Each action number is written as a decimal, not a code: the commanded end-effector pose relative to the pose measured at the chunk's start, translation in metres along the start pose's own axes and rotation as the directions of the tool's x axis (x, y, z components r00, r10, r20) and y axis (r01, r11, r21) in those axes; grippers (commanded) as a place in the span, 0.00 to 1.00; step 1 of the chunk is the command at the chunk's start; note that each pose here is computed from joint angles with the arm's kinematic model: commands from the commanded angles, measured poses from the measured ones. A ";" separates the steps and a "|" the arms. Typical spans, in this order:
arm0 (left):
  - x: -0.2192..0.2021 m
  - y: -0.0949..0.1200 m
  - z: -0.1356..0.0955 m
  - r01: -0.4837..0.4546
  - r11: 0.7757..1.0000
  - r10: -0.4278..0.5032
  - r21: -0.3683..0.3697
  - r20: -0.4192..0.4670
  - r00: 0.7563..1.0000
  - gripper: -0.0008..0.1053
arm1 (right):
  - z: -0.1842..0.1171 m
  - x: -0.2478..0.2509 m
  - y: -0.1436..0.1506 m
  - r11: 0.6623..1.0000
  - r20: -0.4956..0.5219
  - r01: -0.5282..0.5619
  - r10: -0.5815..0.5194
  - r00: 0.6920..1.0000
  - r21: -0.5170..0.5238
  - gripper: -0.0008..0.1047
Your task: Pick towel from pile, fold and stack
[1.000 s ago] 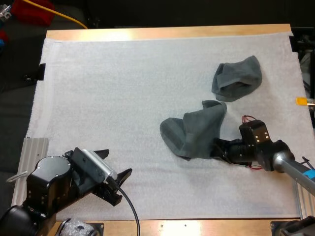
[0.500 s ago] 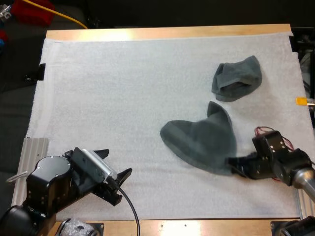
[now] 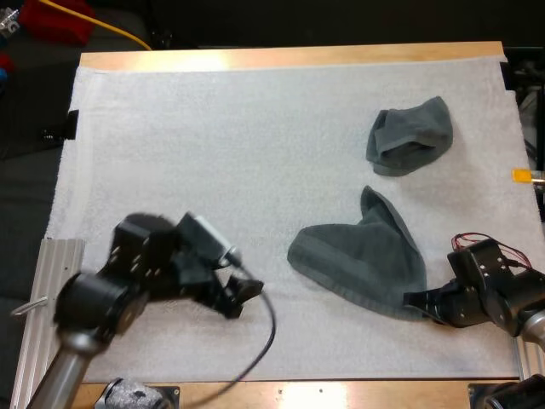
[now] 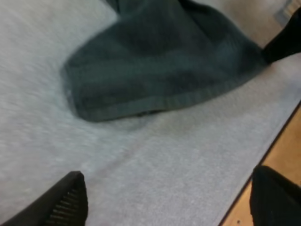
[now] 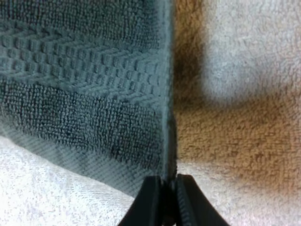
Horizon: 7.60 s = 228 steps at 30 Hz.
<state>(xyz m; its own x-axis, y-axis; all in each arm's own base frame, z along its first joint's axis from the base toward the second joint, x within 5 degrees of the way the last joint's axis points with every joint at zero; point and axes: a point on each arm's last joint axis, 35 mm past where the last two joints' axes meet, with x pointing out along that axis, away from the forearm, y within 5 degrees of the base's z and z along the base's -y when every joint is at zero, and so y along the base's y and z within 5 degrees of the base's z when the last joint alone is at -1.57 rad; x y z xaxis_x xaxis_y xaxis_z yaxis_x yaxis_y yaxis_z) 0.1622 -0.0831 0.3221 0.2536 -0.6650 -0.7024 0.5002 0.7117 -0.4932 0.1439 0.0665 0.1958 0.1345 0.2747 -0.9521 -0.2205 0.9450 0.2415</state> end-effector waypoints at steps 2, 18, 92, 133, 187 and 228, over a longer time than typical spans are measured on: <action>0.016 0.007 0.010 0.018 1.000 -0.019 -0.018 -0.022 1.000 0.66 | 0.000 -0.001 0.000 1.000 0.007 0.006 -0.006 1.000 -0.011 0.01; 0.124 0.068 0.035 0.092 0.984 -0.118 -0.153 -0.171 0.978 0.66 | 0.001 -0.001 0.001 1.000 0.014 0.002 -0.002 1.000 -0.006 0.01; 0.104 0.052 0.043 0.130 0.977 -0.151 -0.168 -0.117 0.982 0.01 | 0.067 -0.087 0.036 0.986 0.364 -0.139 0.164 0.917 -0.095 0.01; -0.056 -0.059 0.016 -0.176 0.984 0.177 0.018 -0.132 0.975 0.01 | -0.005 -0.187 0.120 0.921 0.379 -0.171 0.306 0.874 -0.350 0.01; 0.098 0.104 0.028 -0.211 0.854 0.044 -0.475 -0.338 0.940 0.01 | 0.131 -0.039 0.099 0.991 0.244 -0.130 0.132 0.961 -0.025 0.01; 0.133 0.199 0.059 0.113 0.433 -0.114 -0.894 0.069 0.991 0.62 | 0.186 0.028 0.045 0.858 0.417 -0.290 0.100 0.904 0.425 0.33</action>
<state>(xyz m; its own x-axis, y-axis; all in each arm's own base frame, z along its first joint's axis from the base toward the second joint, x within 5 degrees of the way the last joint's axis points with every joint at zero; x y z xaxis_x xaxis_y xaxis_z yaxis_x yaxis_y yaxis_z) 0.3415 -0.0441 0.1565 0.2396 -0.7427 -0.6253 -0.4952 0.4605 -0.7367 0.3157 0.1500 0.2128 0.4851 0.4175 -0.7684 0.1846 0.8100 0.5567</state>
